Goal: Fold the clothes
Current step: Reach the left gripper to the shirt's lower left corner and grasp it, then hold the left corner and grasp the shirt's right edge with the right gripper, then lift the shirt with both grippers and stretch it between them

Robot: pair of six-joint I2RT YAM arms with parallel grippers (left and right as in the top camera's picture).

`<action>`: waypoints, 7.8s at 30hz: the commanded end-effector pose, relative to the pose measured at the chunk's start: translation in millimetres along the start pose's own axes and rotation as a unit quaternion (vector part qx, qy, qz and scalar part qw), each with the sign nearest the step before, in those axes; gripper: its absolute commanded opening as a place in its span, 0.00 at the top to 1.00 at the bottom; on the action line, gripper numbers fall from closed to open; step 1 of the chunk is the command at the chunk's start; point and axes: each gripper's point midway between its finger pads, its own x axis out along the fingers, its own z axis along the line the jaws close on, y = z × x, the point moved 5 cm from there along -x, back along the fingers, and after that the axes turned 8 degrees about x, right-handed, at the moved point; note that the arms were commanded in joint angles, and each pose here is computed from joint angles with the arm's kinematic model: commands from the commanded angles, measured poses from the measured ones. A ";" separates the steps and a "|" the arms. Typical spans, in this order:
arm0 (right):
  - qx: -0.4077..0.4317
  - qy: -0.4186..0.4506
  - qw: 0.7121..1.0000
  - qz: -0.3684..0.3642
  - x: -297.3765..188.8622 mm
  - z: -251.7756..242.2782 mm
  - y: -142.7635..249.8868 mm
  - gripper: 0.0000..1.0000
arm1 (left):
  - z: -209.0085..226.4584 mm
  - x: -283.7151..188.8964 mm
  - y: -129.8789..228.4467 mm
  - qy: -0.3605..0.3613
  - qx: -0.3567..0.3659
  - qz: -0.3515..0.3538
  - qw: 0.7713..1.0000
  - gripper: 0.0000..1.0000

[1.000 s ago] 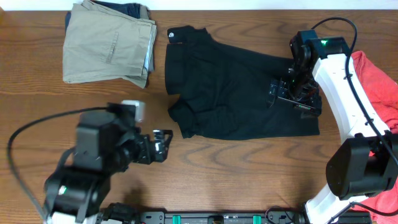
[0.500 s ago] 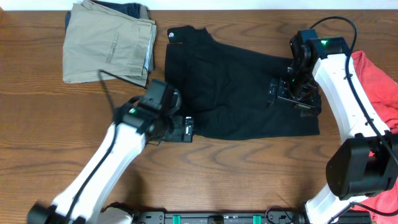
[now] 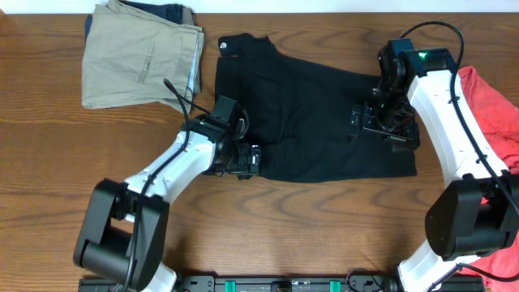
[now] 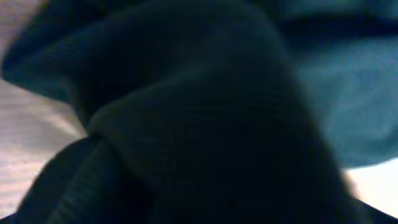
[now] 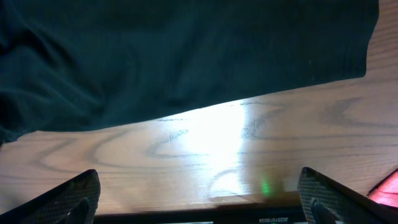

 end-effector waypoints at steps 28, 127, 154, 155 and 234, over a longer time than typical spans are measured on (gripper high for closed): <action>-0.020 0.000 1.000 -0.012 -6.2 2.2 4.4 0.01 | 5.0 9.2 -23.2 0.031 -0.013 -0.034 0.999 0.75; 0.291 0.013 0.955 -0.058 134.3 -134.3 -25.2 0.56 | 2.3 -90.8 66.7 -0.005 -0.072 0.041 0.997 0.30; 0.236 -0.065 0.966 -0.082 130.8 -121.1 -43.7 0.36 | 2.3 -90.8 66.5 -0.005 -0.070 0.041 0.997 0.29; 0.236 -0.065 0.966 -0.083 130.7 -121.1 -44.3 0.32 | 2.2 -90.7 65.9 -0.005 -0.070 0.039 0.997 0.29; 0.354 -0.047 0.934 -0.005 51.7 -196.5 -47.1 0.99 | -10.8 -1.1 54.9 0.146 0.028 0.031 0.988 0.06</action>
